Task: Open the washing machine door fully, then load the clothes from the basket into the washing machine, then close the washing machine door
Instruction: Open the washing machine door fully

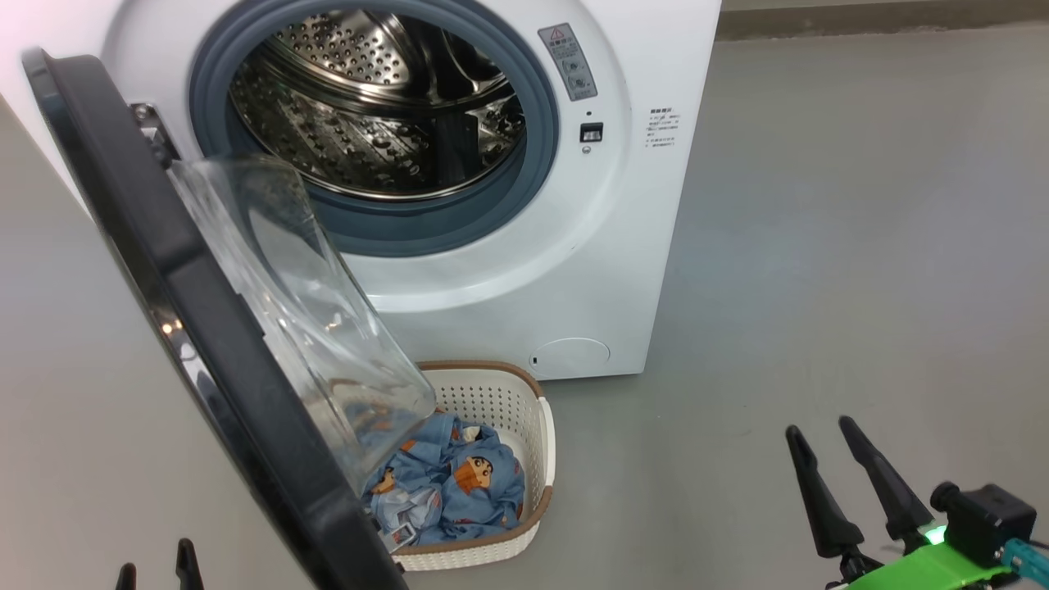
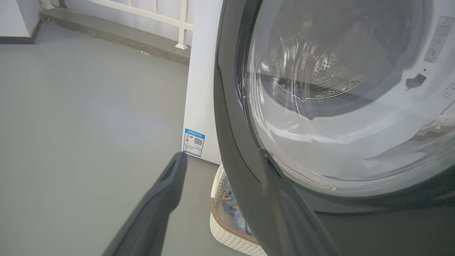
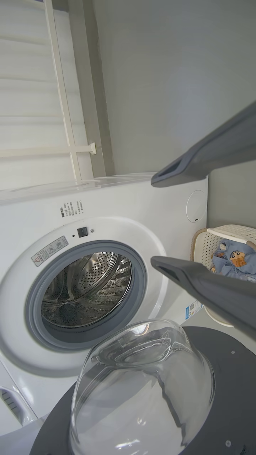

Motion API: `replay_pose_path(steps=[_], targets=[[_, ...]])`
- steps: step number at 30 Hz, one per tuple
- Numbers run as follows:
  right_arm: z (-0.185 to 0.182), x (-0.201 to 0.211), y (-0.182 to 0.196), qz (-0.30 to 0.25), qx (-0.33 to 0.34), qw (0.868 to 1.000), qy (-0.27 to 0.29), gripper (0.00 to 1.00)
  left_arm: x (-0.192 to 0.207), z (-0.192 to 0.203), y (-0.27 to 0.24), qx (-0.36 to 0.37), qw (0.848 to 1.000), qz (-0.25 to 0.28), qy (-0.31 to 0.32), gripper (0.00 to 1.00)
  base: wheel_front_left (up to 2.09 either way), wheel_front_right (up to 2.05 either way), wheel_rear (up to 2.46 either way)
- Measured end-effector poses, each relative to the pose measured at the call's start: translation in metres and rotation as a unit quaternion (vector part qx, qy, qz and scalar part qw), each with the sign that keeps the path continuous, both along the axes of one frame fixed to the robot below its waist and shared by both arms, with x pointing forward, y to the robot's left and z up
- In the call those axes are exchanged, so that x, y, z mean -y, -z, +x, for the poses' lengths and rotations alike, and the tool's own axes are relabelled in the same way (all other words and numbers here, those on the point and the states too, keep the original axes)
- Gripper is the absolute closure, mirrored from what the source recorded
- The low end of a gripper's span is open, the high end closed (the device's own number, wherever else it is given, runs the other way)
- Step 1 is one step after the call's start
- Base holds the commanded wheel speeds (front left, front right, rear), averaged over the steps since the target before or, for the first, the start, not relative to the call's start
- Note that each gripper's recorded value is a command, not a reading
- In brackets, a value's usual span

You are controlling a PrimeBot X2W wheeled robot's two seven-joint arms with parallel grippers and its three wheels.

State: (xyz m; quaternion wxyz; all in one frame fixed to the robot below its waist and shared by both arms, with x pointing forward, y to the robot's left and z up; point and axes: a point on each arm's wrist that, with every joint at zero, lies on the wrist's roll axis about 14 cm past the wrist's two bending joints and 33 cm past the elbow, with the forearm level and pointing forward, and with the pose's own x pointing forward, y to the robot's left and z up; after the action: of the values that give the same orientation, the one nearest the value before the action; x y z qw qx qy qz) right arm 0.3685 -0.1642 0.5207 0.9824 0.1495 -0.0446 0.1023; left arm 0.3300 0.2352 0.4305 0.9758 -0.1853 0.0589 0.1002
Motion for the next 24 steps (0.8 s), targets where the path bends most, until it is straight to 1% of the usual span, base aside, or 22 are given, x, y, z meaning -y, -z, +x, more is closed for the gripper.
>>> replay_pose_path(steps=[5,8,11,12,18,20,24], targets=[[-0.01,0.011,0.013,-0.031,-0.013,0.999,0.026,0.0,0.0,-0.005,0.001,-0.001,1.0,0.0,-0.001,0.0,0.0,0.0,0.0],[-0.015,0.012,0.022,-0.047,-0.025,0.998,0.031,0.0,-0.001,-0.005,-0.001,0.001,1.0,0.0,-0.001,0.0,0.0,0.0,0.0],[-0.018,0.02,0.025,-0.062,-0.028,0.997,0.044,0.0,-0.001,-0.006,-0.002,0.003,1.0,0.0,-0.002,0.0,0.0,0.0,0.0],[-0.019,0.025,0.027,-0.08,-0.03,0.995,0.053,0.0,-0.002,-0.006,-0.003,0.005,1.0,0.0,-0.004,0.0,0.0,0.0,0.0],[-0.021,0.041,0.029,-0.103,-0.032,0.991,0.08,0.0,-0.004,-0.011,-0.001,0.002,1.0,0.0,-0.006,0.0,0.0,0.0,0.0],[-0.024,0.045,0.033,-0.101,-0.04,0.99,0.088,0.0,-0.004,-0.014,0.001,-0.001,1.0,0.0,-0.007,0.0,0.0,0.0,0.0],[-0.025,0.046,0.036,-0.107,-0.044,0.989,0.09,0.0,-0.004,-0.014,0.001,-0.001,1.0,0.0,-0.008,0.0,0.0,0.0,0.0]])
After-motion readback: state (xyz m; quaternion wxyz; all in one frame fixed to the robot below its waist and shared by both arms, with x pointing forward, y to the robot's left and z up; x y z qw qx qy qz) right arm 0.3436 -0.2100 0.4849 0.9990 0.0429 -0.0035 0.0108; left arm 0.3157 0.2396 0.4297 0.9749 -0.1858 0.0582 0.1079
